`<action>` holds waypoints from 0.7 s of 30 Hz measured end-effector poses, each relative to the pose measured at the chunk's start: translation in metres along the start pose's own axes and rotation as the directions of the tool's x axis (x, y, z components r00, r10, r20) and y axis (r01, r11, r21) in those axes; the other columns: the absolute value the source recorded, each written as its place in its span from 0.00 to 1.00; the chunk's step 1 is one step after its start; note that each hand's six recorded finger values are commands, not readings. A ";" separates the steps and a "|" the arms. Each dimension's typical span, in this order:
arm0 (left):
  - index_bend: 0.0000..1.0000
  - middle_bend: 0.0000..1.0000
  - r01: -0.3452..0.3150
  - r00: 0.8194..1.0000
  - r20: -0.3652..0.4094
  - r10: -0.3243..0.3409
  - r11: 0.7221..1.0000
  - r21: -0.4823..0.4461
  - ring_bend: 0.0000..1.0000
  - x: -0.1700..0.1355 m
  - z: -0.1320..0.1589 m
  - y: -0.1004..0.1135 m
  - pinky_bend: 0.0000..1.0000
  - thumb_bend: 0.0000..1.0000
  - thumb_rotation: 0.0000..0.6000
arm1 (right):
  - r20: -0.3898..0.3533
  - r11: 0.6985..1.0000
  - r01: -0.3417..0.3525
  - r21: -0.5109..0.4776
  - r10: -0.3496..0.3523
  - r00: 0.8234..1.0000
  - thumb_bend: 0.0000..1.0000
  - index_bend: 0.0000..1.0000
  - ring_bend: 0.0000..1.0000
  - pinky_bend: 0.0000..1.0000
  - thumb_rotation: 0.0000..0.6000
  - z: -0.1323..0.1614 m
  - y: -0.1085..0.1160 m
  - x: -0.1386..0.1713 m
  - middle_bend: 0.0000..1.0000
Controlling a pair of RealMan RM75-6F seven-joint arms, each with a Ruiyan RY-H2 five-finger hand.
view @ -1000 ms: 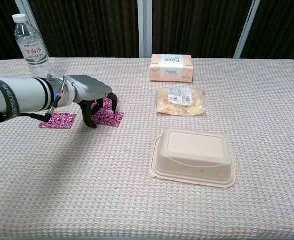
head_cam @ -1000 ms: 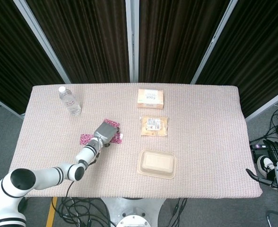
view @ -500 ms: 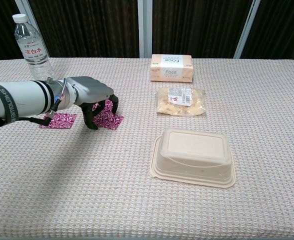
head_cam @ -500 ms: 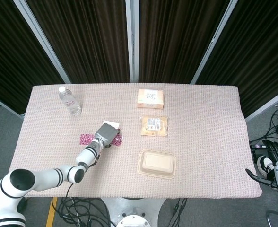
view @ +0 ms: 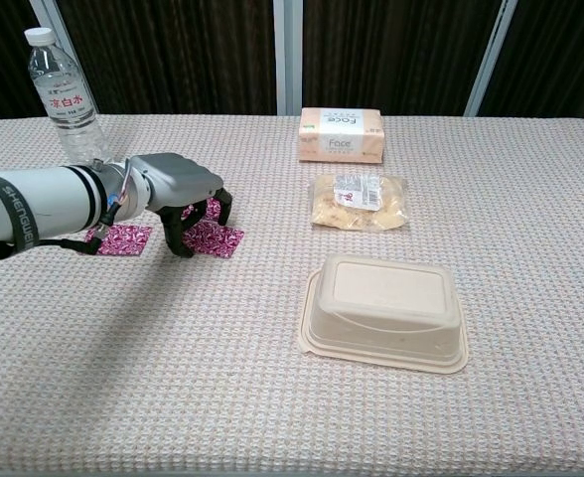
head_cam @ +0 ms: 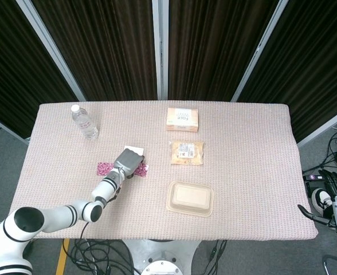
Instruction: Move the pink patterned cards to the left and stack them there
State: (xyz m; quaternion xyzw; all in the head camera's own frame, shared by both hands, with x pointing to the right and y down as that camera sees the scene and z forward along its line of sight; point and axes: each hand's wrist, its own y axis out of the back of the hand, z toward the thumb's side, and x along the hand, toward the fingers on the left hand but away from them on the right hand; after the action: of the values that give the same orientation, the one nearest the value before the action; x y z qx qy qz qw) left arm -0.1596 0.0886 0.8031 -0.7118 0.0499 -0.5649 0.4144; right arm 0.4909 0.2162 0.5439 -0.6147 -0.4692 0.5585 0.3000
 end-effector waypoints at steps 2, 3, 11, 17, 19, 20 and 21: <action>0.40 0.81 -0.002 1.000 0.000 0.002 1.000 -0.001 0.86 0.000 0.001 0.000 0.84 0.27 1.00 | 0.001 1.000 0.000 0.000 0.000 1.000 0.09 0.07 0.00 0.05 0.43 0.000 0.000 0.000 0.08; 0.40 0.81 -0.003 1.000 0.000 0.003 1.000 -0.001 0.86 0.001 0.001 0.000 0.84 0.27 1.00 | 0.002 1.000 0.000 -0.001 0.000 1.000 0.09 0.07 0.00 0.05 0.43 -0.001 0.000 0.000 0.08; 0.48 0.82 -0.022 1.000 -0.008 0.022 1.000 -0.004 0.86 0.001 0.001 0.000 0.84 0.27 1.00 | 0.004 1.000 0.000 -0.002 0.000 1.000 0.09 0.07 0.00 0.05 0.43 -0.001 0.000 0.001 0.08; 0.47 0.82 -0.040 0.999 -0.020 0.040 0.999 -0.021 0.86 -0.002 -0.006 0.006 0.84 0.27 1.00 | -0.001 1.000 0.005 -0.002 -0.005 1.000 0.09 0.07 0.00 0.05 0.44 0.000 0.002 0.000 0.08; 0.47 0.82 -0.049 0.998 -0.027 0.048 0.998 -0.026 0.86 -0.004 -0.009 0.009 0.84 0.27 1.00 | -0.004 1.000 0.006 -0.003 -0.006 1.000 0.09 0.07 0.00 0.05 0.43 0.000 0.002 0.000 0.08; 0.47 0.82 -0.053 0.998 -0.032 0.052 0.998 -0.030 0.86 -0.006 -0.012 0.011 0.84 0.27 1.00 | -0.006 1.000 0.007 -0.003 -0.007 1.000 0.09 0.07 0.00 0.05 0.43 0.001 0.002 0.000 0.08; 0.47 0.82 -0.056 0.998 -0.037 0.054 0.998 -0.034 0.86 -0.007 -0.014 0.013 0.84 0.27 1.00 | -0.008 1.000 0.007 -0.004 -0.007 1.000 0.09 0.07 0.00 0.05 0.43 0.001 0.002 0.000 0.08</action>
State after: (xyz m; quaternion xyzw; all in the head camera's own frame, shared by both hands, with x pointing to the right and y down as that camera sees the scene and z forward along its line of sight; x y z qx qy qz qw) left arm -0.1690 0.0766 0.7899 -0.7070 0.0869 -0.5651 0.4162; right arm 0.4903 0.2151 0.5415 -0.6157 -0.4714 0.5541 0.3027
